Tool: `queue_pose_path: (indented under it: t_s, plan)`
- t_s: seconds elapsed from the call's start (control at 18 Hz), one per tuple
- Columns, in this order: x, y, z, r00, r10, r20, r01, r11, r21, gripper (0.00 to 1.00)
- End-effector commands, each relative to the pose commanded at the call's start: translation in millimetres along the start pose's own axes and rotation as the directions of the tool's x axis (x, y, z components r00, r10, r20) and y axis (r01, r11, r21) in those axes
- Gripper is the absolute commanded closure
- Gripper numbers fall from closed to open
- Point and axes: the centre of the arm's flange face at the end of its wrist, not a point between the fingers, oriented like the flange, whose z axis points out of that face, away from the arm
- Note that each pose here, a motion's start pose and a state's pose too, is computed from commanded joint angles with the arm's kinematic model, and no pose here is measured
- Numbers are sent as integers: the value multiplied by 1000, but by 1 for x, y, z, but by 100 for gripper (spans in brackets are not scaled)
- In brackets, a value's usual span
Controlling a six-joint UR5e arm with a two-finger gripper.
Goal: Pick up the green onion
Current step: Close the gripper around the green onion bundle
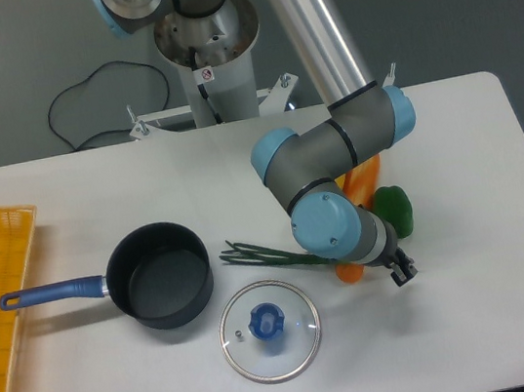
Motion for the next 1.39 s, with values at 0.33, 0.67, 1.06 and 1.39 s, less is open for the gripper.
queue_pose_path:
  t_s: [0.33, 0.67, 1.06, 1.39]
  plan:
    - [0, -7, 6, 1000, 11, -11, -12, 1000, -28, 42]
    - [0, -11, 5, 1000, -1, -9, 1, 999, -33, 46]
    - [0, -13, 7, 999, -42, -11, 41, 999, -34, 60]
    - [0, -13, 7, 999, -42, -11, 41, 999, -34, 83]
